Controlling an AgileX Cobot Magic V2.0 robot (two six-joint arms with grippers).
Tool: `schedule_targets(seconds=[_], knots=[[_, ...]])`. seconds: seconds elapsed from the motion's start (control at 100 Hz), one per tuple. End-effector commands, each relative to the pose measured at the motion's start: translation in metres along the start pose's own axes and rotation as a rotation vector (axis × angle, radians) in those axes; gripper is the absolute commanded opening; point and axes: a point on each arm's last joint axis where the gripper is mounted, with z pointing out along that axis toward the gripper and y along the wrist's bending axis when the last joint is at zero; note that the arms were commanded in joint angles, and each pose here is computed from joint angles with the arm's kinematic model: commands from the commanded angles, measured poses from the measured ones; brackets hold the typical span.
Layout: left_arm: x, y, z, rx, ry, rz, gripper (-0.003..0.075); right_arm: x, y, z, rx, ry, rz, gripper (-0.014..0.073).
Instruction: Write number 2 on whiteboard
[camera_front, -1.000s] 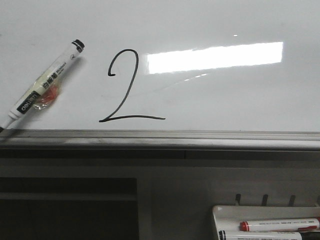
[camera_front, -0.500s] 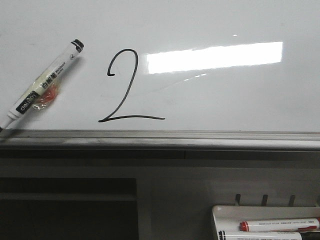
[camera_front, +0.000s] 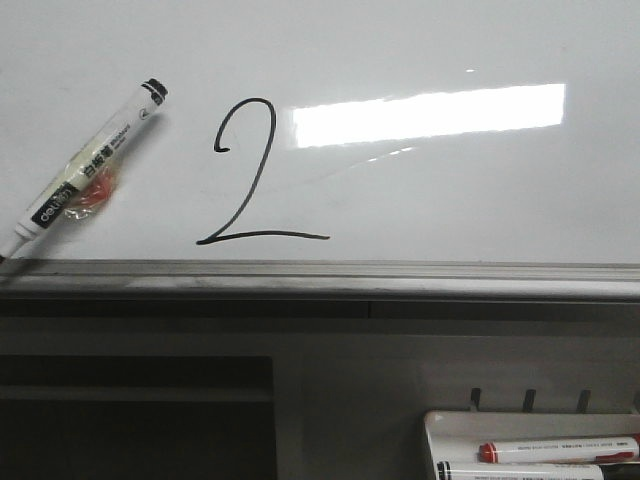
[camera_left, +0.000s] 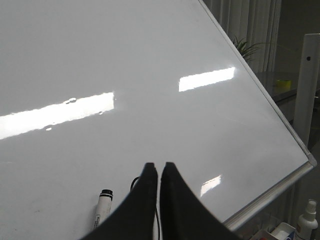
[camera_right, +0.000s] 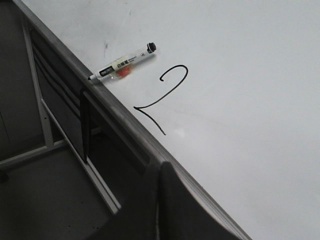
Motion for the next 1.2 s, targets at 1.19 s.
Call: schedule_targets(seconds=[1.19], knots=[[0.071,0.034,-0.058,-0.711,0.105,0.148,-0.002,-0.013,-0.004,-0.002,0.03,-0.085,0.009,-0.0071]])
